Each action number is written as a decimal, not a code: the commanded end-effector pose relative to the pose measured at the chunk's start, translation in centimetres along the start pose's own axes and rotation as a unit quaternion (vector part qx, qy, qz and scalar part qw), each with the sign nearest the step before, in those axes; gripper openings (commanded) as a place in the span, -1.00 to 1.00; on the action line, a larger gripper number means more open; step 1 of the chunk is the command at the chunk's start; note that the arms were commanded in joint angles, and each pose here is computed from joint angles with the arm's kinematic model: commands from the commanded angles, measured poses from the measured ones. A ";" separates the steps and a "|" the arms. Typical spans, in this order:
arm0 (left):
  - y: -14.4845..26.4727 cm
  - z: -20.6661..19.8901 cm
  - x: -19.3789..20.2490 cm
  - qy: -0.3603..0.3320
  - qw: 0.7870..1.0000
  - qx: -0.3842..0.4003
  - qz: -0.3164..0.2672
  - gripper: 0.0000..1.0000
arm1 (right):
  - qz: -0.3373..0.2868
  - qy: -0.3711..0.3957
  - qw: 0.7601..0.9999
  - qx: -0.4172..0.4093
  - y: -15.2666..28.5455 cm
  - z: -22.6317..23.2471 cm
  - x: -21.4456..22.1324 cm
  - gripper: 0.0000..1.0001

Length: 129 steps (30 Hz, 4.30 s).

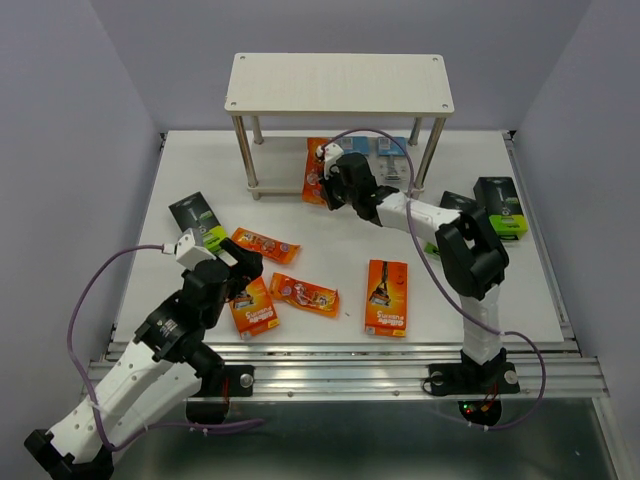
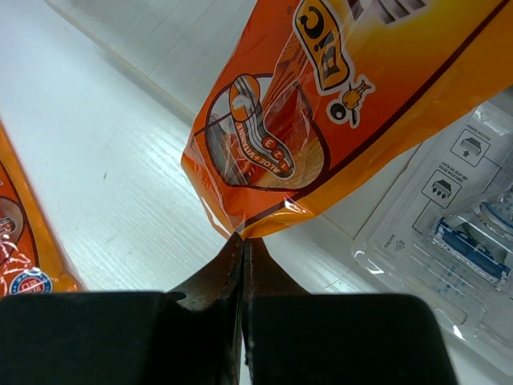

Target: Place and organize the shaving razors onto the shelf

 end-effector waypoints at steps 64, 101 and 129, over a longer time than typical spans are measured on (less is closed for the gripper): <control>-1.1 -1.4 -1.7 0.003 1.000 -0.019 -0.019 0.98 | -0.109 -0.020 0.988 0.107 -2.7 -5.2 -4.1 -0.75; -1.2 -0.9 -1.6 0.003 0.999 -0.031 -0.022 0.98 | -0.160 -0.128 0.972 0.119 -1.4 -5.1 -4.4 -0.77; -0.8 -1.6 -2.0 0.009 1.000 -0.014 -0.021 0.98 | -0.182 -0.104 0.976 0.054 4.6 -2.2 -8.3 0.99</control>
Point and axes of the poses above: each gripper's point midway between its finger pads, its own y axis back along the fingers, its own z axis along the line the jaws close on, x = y × z, the point moved 3 cm from there along y, back along the fingers, and after that the axes turned 9 degrees about -y, right-handed, at the moved point
